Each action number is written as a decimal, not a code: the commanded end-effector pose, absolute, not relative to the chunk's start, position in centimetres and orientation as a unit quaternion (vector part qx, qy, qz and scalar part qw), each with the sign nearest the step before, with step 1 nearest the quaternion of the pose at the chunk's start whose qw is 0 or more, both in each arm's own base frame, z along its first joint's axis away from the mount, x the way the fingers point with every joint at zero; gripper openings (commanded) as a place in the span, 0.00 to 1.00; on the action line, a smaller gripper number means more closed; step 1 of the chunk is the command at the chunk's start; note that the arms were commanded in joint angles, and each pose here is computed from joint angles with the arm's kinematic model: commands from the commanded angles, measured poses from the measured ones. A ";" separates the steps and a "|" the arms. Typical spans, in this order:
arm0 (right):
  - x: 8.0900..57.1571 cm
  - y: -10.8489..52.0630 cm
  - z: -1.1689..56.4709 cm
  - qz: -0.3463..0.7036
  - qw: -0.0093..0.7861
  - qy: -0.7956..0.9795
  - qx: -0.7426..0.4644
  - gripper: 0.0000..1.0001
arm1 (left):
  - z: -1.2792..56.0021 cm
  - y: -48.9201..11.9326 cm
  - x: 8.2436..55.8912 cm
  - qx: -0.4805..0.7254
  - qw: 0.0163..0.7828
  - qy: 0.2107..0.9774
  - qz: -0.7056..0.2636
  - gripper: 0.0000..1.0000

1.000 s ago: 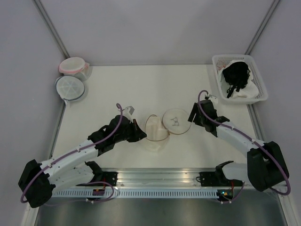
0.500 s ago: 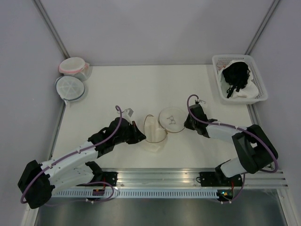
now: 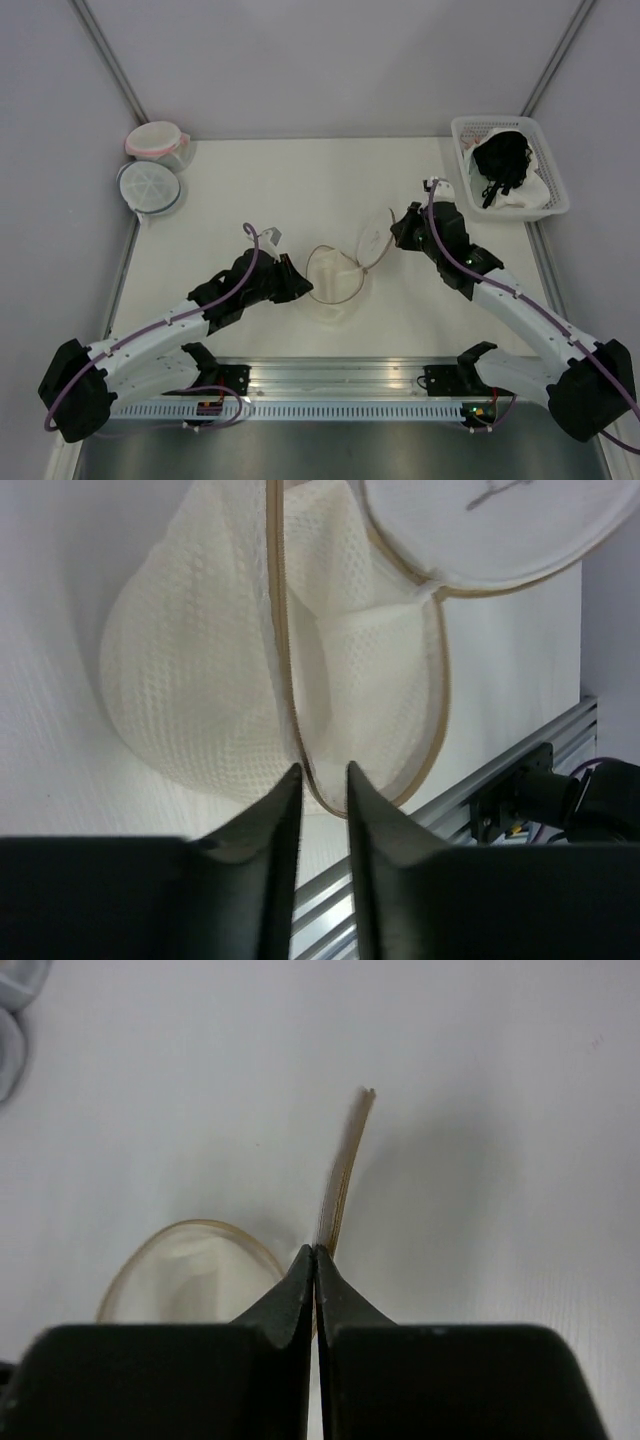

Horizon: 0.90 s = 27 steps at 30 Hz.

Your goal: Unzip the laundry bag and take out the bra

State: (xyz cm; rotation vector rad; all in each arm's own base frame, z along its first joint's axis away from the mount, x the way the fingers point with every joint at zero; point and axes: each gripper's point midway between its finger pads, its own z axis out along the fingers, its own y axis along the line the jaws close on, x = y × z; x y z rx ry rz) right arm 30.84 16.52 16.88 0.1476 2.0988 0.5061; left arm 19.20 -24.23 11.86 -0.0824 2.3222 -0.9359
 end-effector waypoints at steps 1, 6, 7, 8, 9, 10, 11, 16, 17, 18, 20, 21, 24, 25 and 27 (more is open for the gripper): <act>29.9 18.4 21.2 0.234 0.475 0.847 -0.037 0.00 | 15.5 -24.9 21.8 -0.065 0.367 0.847 -0.379 0.39; 28.6 21.4 23.2 0.255 0.464 0.837 -0.141 0.00 | 18.7 -23.7 22.4 -0.102 0.407 0.819 -0.391 0.84; 27.9 22.5 23.4 0.259 0.460 0.833 -0.164 0.01 | 19.0 -23.1 22.3 -0.117 0.410 0.816 -0.389 0.85; 27.8 22.9 23.5 0.250 0.460 0.833 -0.179 0.00 | 19.5 -21.6 22.0 -0.136 0.425 0.811 -0.380 0.87; 26.8 24.1 23.3 0.245 0.457 0.828 -0.210 0.00 | 19.8 -20.8 21.9 -0.150 0.431 0.806 -0.376 0.88; 26.4 24.7 23.3 0.239 0.456 0.827 -0.227 0.00 | 19.6 -19.5 21.9 -0.177 0.439 0.802 -0.364 0.89; 26.1 25.2 23.0 0.228 0.450 0.830 -0.240 0.00 | 19.9 -18.6 21.6 -0.190 0.446 0.796 -0.362 0.89; 21.3 30.0 19.9 0.214 0.413 0.813 -0.352 0.00 | 21.2 -12.9 18.9 -0.250 0.486 0.755 -0.363 0.94; 20.7 30.8 19.3 0.216 0.405 0.810 -0.363 0.00 | 21.1 -12.4 18.6 -0.252 0.488 0.753 -0.362 0.95; 19.0 32.2 18.7 0.232 0.391 0.801 -0.389 0.01 | 21.3 -12.0 18.3 -0.254 0.492 0.749 -0.365 0.96; 17.4 33.8 16.6 0.244 0.355 0.801 -0.415 0.20 | 21.3 -11.5 17.6 -0.250 0.492 0.748 -0.369 0.97; 16.1 34.8 16.1 0.264 0.336 0.795 -0.430 0.46 | 21.5 -11.6 17.5 -0.247 0.491 0.749 -0.370 0.97; 14.3 36.3 16.0 0.316 0.319 0.780 -0.435 0.72 | 21.3 -12.2 17.3 -0.233 0.478 0.762 -0.371 0.99; 14.6 36.2 16.3 0.317 0.330 0.780 -0.426 0.81 | 21.1 -12.6 17.2 -0.224 0.472 0.768 -0.370 0.99; 15.7 35.6 18.2 0.314 0.373 0.781 -0.390 0.96 | 21.1 -13.5 17.5 -0.210 0.467 0.775 -0.371 1.00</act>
